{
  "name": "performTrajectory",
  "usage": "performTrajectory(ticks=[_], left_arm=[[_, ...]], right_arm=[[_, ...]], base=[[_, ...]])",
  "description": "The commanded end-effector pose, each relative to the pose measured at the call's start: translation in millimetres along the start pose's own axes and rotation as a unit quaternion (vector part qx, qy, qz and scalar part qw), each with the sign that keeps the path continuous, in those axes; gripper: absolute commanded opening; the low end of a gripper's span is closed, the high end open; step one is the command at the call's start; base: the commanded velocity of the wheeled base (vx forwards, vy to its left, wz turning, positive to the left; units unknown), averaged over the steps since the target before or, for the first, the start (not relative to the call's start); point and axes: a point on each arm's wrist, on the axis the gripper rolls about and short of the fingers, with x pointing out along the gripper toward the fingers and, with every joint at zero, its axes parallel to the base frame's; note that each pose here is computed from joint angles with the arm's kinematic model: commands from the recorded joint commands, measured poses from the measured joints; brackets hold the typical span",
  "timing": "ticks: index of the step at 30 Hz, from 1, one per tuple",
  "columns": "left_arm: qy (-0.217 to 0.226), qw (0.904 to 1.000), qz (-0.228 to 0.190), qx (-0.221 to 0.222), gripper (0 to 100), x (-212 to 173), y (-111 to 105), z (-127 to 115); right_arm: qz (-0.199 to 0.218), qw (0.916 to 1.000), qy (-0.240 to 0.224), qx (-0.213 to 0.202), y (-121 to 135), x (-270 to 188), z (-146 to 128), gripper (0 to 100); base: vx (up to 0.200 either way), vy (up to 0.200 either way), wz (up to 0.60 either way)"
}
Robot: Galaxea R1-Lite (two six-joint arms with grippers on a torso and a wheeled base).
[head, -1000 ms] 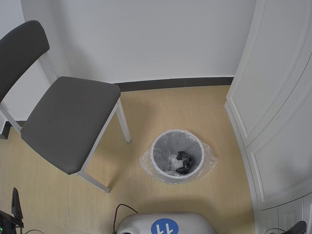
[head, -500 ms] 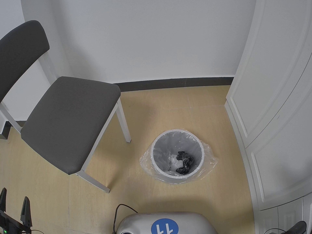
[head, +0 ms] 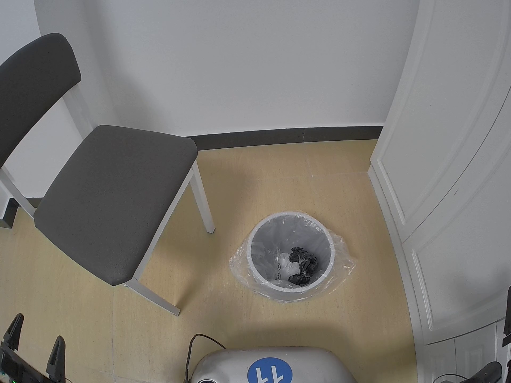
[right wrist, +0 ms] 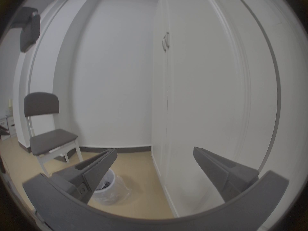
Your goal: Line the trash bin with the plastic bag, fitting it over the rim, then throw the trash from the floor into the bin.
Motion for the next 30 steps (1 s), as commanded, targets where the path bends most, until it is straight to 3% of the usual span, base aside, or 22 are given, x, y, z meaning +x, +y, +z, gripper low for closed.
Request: performTrajectory(ticks=[1,10,17,20,24,29,30], left_arm=[[0.003,1.0000,0.000,0.000,100,0,0,-5],[0.003,1.0000,0.001,-0.001,100,0,0,-5],[0.003,1.0000,0.001,-0.005,100,0,0,-5],[0.003,1.0000,0.001,-0.005,100,0,0,-5],[0.003,1.0000,0.001,-0.005,100,0,0,-5],[0.003,1.0000,0.001,-0.005,100,0,0,-5],[0.003,1.0000,0.002,-0.005,100,0,0,-5]], right_arm=[[0.001,0.9997,0.020,-0.016,0,-1,-9,100],[0.009,0.9928,0.111,-0.044,0,-4,-28,100],[0.026,0.9932,0.111,-0.022,1,-4,-27,100],[0.118,0.9864,0.115,-0.003,5,-5,-28,100],[0.150,0.9818,0.116,0.007,7,-5,-28,100],[0.115,0.9867,0.115,0.001,5,-4,-28,100],[0.065,0.9906,0.121,-0.007,3,-4,-30,100]], base=[[0.000,0.000,0.00],[0.000,0.000,0.00],[0.000,0.000,0.00],[0.000,0.000,0.00],[0.000,0.000,0.00],[0.000,0.000,0.00],[0.000,0.000,0.00]])
